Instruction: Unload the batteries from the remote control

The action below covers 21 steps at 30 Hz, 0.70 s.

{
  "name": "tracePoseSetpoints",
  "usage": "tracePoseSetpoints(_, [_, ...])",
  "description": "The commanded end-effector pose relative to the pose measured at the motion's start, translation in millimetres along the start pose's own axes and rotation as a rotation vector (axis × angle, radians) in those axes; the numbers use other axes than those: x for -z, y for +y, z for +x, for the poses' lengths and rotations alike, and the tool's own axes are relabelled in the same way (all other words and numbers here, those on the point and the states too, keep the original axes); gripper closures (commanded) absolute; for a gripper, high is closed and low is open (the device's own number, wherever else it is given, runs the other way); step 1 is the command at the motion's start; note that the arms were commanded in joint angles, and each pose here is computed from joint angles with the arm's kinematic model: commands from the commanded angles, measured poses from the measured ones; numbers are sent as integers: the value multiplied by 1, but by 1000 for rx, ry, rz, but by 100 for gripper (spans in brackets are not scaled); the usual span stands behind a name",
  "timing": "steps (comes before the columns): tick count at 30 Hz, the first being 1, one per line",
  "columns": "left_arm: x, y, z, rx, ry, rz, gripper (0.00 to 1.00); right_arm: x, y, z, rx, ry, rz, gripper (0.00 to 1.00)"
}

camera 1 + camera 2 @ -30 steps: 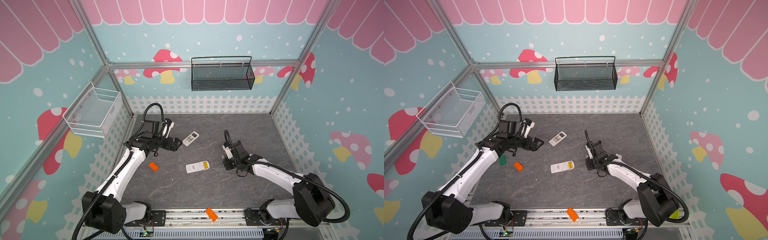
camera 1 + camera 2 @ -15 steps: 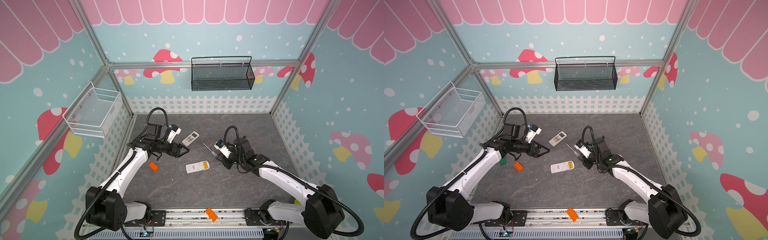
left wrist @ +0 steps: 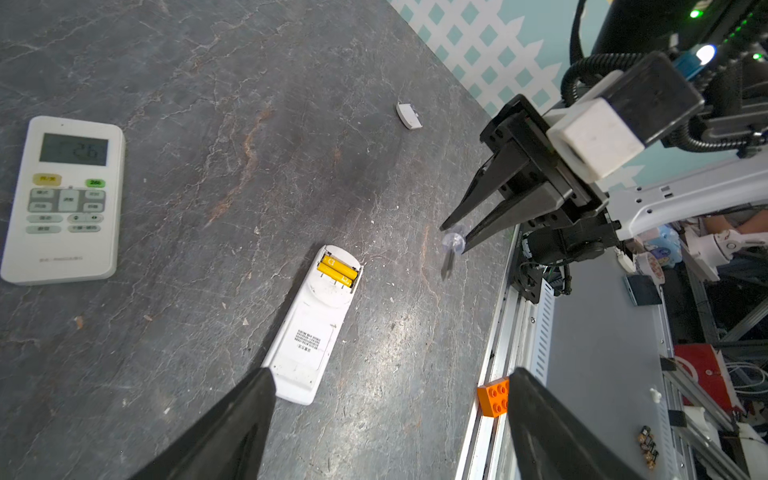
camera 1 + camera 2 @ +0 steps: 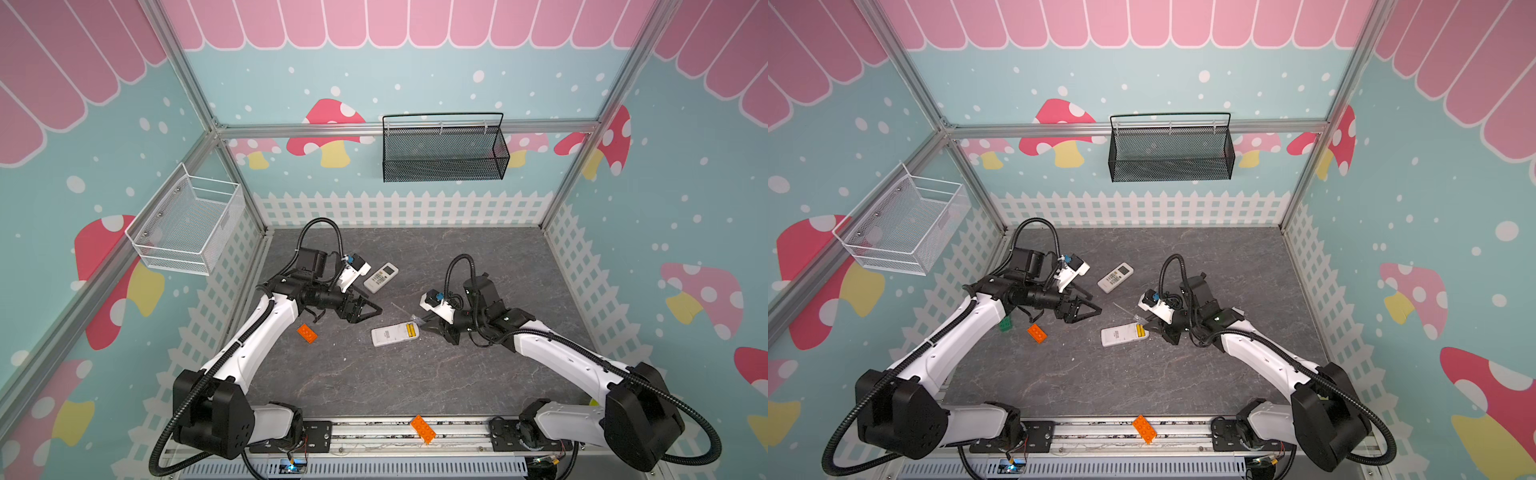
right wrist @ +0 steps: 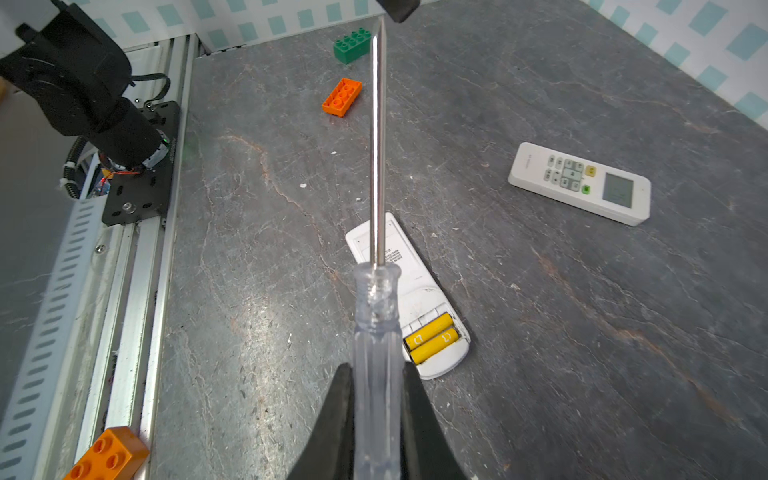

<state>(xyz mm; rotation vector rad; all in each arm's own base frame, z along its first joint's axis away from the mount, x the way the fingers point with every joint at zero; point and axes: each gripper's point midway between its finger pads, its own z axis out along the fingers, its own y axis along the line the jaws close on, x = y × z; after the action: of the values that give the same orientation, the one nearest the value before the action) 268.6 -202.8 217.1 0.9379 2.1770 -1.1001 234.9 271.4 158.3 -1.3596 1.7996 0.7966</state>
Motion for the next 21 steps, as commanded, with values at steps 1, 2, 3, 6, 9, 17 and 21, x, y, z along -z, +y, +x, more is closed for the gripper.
tracePoseSetpoints(1, [-5,-17,6,-114,46,60,15,-8,15,2,42,-17,-74,97])
tracePoseSetpoints(2, [-9,-20,9,-124,60,76,15,-9,14,1,44,-19,-75,97])
tracePoseSetpoints(3, [-11,-24,10,-135,69,91,16,-11,13,1,40,-16,-70,97])
tracePoseSetpoints(6, [-16,-29,11,-125,86,114,20,-16,17,-4,36,-21,-90,96])
tracePoseSetpoints(9, [-23,-35,18,-150,107,136,24,-20,19,-6,52,-33,-96,97])
tracePoseSetpoints(17, [-31,-36,22,-155,126,138,51,-28,22,-5,43,-18,-106,96])
tracePoseSetpoints(21, [-31,-34,21,-140,130,123,68,-28,23,-7,43,-5,-107,96])
